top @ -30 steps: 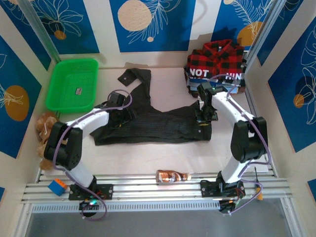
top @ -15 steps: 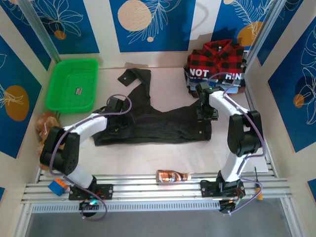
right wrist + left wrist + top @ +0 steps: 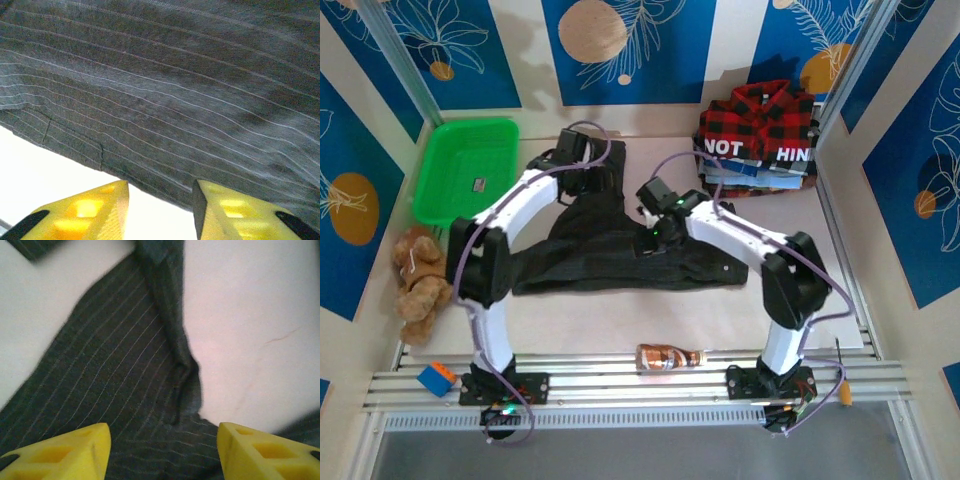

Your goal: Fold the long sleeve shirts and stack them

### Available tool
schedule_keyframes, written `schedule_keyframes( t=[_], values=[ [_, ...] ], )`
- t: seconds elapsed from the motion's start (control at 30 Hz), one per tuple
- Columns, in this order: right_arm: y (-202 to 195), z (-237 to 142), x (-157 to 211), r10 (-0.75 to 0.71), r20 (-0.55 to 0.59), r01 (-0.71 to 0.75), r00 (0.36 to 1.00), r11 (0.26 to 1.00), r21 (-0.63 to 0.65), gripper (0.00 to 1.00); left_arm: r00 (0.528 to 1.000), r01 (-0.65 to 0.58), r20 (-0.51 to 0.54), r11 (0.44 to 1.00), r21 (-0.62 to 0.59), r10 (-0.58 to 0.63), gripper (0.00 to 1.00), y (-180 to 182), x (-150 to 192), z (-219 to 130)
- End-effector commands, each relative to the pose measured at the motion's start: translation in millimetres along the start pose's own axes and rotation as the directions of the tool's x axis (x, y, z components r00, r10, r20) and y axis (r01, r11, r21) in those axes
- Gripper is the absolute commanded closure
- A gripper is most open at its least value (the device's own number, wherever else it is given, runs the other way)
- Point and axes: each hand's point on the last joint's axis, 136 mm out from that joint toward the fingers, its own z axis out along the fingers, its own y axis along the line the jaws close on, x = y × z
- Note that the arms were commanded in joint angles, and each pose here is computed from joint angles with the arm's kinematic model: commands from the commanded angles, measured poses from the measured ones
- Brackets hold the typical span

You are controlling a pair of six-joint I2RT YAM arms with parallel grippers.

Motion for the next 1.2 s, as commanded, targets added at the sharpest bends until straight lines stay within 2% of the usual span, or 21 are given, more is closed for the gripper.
schedule_keyframes(
  t=[0.0, 0.23, 0.4, 0.57, 0.83, 1.17],
  values=[
    [31.8, 11.8, -15.2, 0.027, 0.042, -0.022, 0.999, 0.995, -0.098, 0.65, 0.996, -0.068, -0.055, 0.997, 0.02, 0.069, 0.44, -4.7, 1.7, 20.1],
    [22.1, 52.9, -6.9, 0.021, 0.025, -0.022, 0.999, 0.999, 0.042, 0.69, 0.99, -0.105, -0.095, 0.994, -0.04, 0.101, 0.45, 6.0, -3.1, 67.3],
    [-4.7, 74.1, 17.4, 0.099, -0.077, -0.084, 0.992, 0.98, 0.182, 0.73, 0.99, -0.1, -0.115, 0.983, -0.156, 0.082, 0.47, 34.6, -4.7, 91.3],
    [-19.9, 81.7, 43.5, 0.147, -0.137, -0.113, 0.979, 0.967, 0.229, 0.73, 0.992, -0.055, -0.12, 0.979, -0.194, 0.032, 0.48, 55.8, -9.9, 109.5],
    [-30.1, 76.4, 73.7, 0.192, -0.181, -0.145, 0.964, 0.959, 0.244, 0.73, 0.996, 0.044, -0.063, 0.96, -0.277, -0.064, 0.5, 103.9, -29.9, 112.2],
    [-33.0, 73.1, 119.6, 0.222, -0.252, -0.154, 0.942, 0.952, 0.264, 0.73, 0.991, 0.125, 0.001, 0.948, -0.293, -0.131, 0.5, 132.1, -58.1, 114.7]
  ],
)
